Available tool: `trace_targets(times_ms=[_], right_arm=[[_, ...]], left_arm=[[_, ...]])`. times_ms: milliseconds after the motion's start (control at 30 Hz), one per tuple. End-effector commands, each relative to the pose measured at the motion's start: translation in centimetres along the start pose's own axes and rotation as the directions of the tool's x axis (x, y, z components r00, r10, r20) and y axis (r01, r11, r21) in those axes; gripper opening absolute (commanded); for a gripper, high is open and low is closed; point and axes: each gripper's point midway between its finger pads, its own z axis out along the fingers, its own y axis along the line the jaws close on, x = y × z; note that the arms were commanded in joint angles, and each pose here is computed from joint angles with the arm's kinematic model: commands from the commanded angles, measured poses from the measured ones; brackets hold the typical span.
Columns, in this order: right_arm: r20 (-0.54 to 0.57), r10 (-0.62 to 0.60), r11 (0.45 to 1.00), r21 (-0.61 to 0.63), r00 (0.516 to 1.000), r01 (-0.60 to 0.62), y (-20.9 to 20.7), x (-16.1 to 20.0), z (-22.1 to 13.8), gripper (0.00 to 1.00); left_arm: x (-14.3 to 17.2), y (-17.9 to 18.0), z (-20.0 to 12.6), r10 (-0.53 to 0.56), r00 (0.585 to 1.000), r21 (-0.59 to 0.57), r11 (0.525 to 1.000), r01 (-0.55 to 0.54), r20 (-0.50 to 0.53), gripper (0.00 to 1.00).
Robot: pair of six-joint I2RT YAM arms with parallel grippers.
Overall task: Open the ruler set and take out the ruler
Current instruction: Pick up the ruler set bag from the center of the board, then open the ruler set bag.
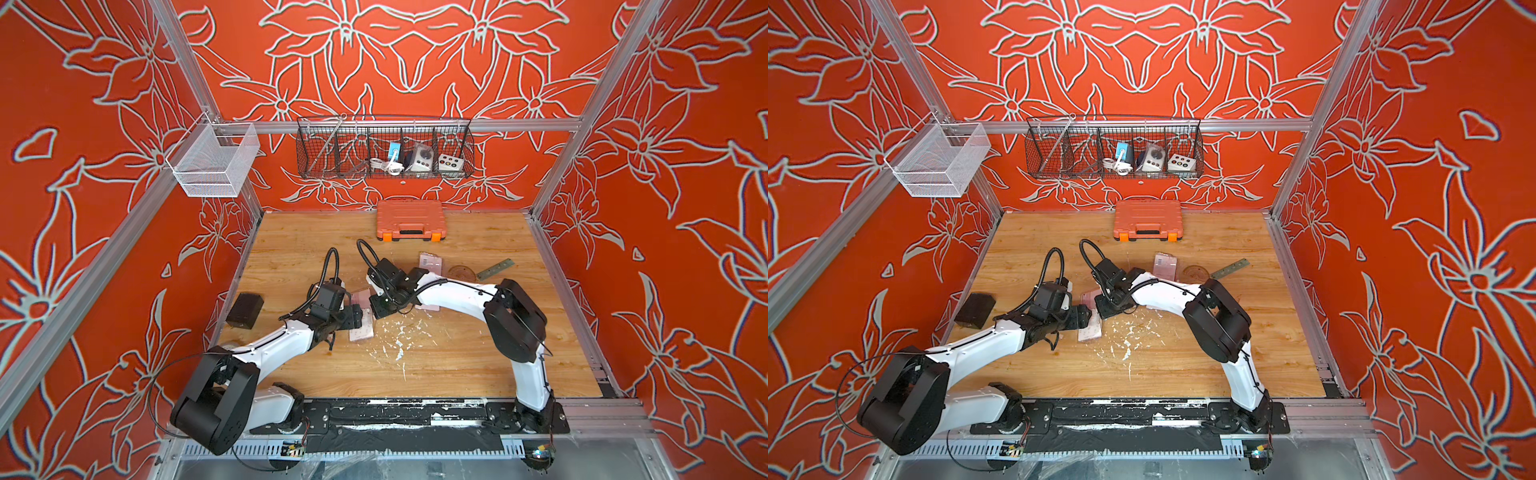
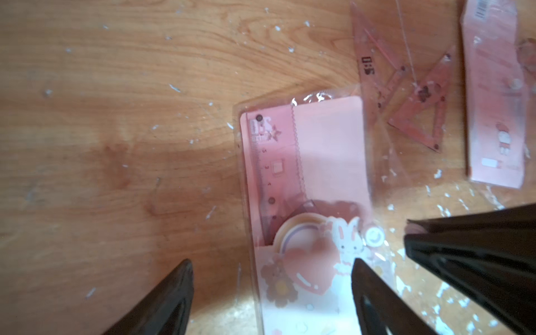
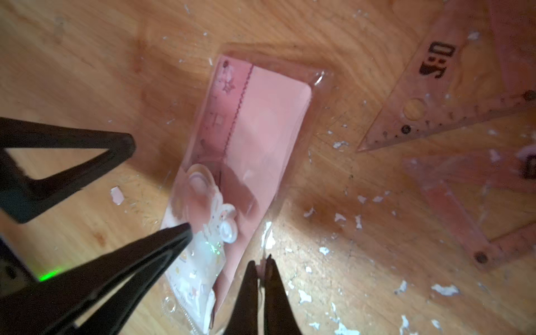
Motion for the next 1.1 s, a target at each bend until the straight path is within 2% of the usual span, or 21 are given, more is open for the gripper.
trace_targets(times_ms=[0,133,233,433,533,600,667,733,833,933,1000,1067], right_arm=[[0.053,0.025,0.997,-0.074,0.998,-0.021,1.0,-0.9,-2.6,0.00],[0.102,0.068,0.978,-0.202,0.992,-0.046,1.6,-1.2,-5.1,0.00],[0.140,0.077,0.960,-0.278,0.987,-0.035,2.0,-1.0,-7.1,0.00],[0.182,0.140,0.925,-0.374,0.973,-0.063,1.5,-0.9,-9.9,0.00],[0.197,0.163,0.915,-0.396,0.967,-0.074,1.2,-1.1,-10.7,0.00],[0.215,0.179,0.906,-0.417,0.960,-0.075,1.2,-1.3,-11.2,0.00],[0.220,0.204,0.894,-0.440,0.954,-0.090,1.3,-1.4,-11.5,0.00],[0.228,0.227,0.882,-0.461,0.947,-0.100,1.4,-1.6,-11.8,0.00],[0.241,0.242,0.870,-0.482,0.940,-0.101,1.7,-1.9,-12.2,0.00],[0.242,0.243,0.865,-0.492,0.939,-0.098,1.8,-2.1,-12.3,0.00],[0.243,0.245,0.866,-0.490,0.939,-0.099,1.8,-2.0,-12.3,0.00],[0.248,0.240,0.871,-0.483,0.939,-0.096,1.6,-2.0,-12.3,0.00]], left_arm=[[-0.8,-1.8,-1.2,0.016,1.000,0.078,0.997,-0.017,0.005,0.85],[-1.1,-4.1,-2.7,0.039,0.999,0.201,0.979,-0.041,0.016,0.86],[-2.0,-5.5,-4.5,0.042,0.997,0.270,0.961,-0.058,0.067,0.86],[-4.0,-7.2,-8.2,-0.007,0.982,0.369,0.927,-0.065,0.190,0.87],[-4.2,-9.2,-9.3,0.023,0.983,0.455,0.884,-0.106,0.184,0.90],[-3.9,-10.0,-9.3,0.060,0.986,0.461,0.878,-0.127,0.159,0.90],[-3.7,-10.0,-8.9,0.091,0.987,0.426,0.894,-0.141,0.134,0.90],[-3.0,-9.9,-7.5,0.112,0.991,0.401,0.906,-0.133,0.077,0.90],[-2.5,-9.9,-6.4,0.116,0.992,0.382,0.916,-0.127,0.052,0.89],[-2.3,-9.9,-5.4,0.112,0.993,0.372,0.920,-0.120,0.044,0.80],[-2.4,-9.6,-4.9,0.106,0.994,0.350,0.930,-0.113,0.038,0.66],[-2.3,-9.2,-4.4,0.103,0.994,0.326,0.939,-0.108,0.032,0.64]])
